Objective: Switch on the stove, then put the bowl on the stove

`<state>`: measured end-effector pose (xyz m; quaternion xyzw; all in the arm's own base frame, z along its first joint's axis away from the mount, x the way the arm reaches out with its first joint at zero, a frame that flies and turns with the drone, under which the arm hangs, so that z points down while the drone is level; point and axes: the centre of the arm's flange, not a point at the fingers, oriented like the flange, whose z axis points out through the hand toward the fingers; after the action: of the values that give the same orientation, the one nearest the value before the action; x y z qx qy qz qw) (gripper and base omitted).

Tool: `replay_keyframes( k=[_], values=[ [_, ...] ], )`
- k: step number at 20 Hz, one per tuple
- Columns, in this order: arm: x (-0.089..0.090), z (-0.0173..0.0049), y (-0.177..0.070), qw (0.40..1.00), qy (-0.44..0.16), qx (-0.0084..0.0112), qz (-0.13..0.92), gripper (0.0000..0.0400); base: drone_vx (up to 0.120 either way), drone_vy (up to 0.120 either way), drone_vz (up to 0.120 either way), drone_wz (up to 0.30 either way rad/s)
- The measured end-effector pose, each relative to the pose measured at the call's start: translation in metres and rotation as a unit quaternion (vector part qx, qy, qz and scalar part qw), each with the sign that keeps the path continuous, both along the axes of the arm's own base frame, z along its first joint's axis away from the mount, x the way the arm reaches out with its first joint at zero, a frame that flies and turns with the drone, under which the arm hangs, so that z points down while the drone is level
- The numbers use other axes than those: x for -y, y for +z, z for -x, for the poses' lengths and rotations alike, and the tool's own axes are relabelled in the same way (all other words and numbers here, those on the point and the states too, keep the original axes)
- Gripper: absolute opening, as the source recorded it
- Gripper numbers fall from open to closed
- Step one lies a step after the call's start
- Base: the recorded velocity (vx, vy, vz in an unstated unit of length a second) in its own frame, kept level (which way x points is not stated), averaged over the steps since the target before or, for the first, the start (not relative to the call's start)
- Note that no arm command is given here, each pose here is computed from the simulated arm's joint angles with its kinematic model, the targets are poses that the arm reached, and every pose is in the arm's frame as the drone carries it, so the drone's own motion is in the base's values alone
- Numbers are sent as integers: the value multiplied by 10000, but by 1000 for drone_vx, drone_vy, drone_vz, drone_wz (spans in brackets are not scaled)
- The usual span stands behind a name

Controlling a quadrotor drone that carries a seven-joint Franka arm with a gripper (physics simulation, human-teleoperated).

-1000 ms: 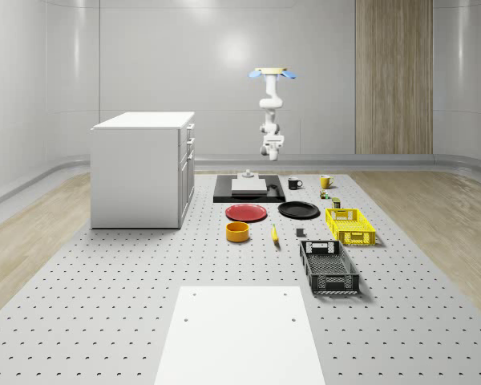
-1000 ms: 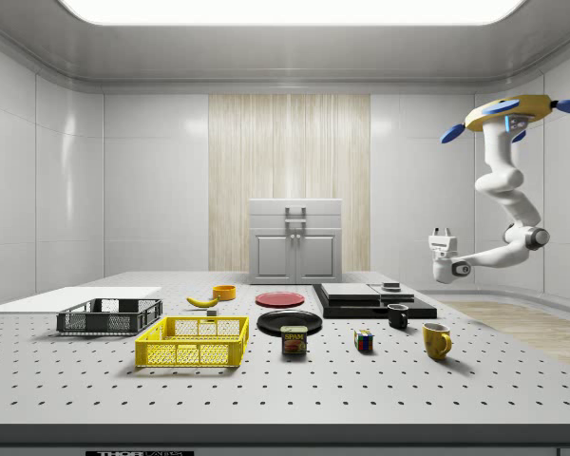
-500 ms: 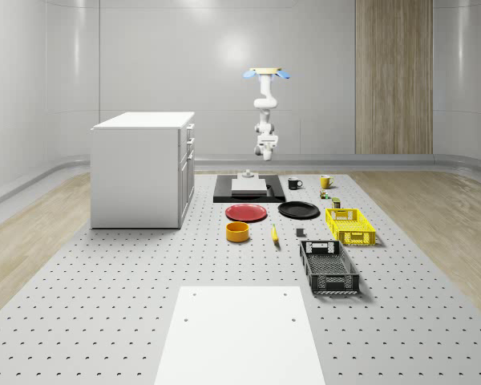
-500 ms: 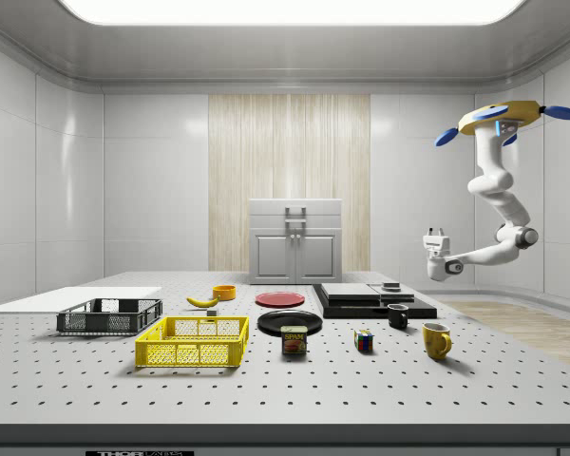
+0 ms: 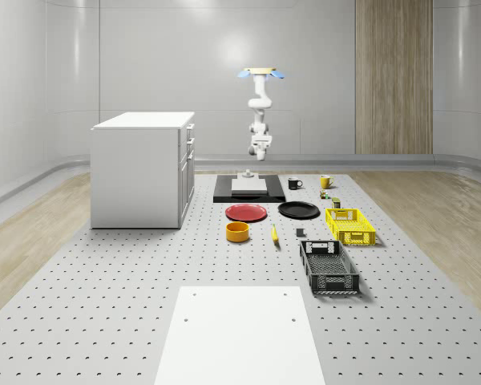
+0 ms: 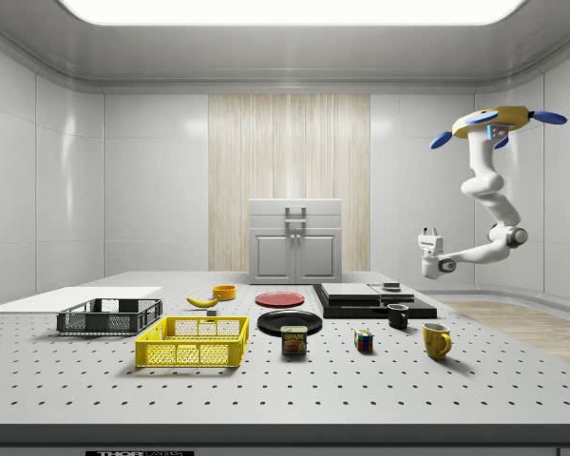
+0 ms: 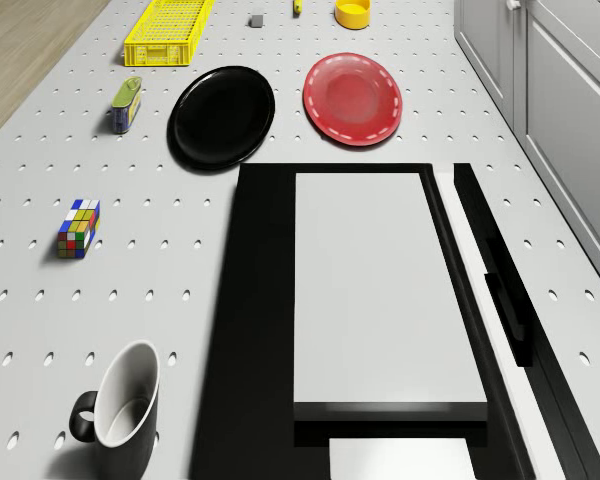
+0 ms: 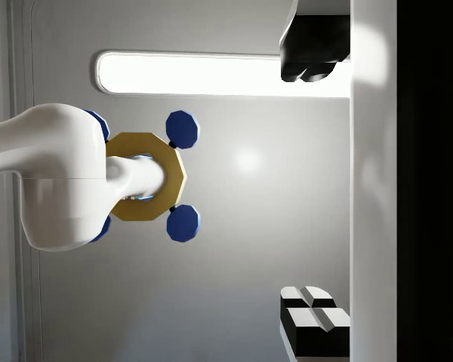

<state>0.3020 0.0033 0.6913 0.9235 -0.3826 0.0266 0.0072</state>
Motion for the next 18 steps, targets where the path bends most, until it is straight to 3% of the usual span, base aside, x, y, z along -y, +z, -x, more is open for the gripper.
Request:
replay_keyframes(
  k=[2,6,11,18],
  values=[
    [-13,1,-1,10000,-2,8,68,400,0,-120,0,0],
    [-59,4,-4,9996,-8,23,296,400,100,-120,0,0],
    [-179,8,-23,9959,-24,41,908,400,0,-120,0,0],
    [-592,6,-226,9480,-85,58,3182,400,0,-120,0,0]
  ],
)
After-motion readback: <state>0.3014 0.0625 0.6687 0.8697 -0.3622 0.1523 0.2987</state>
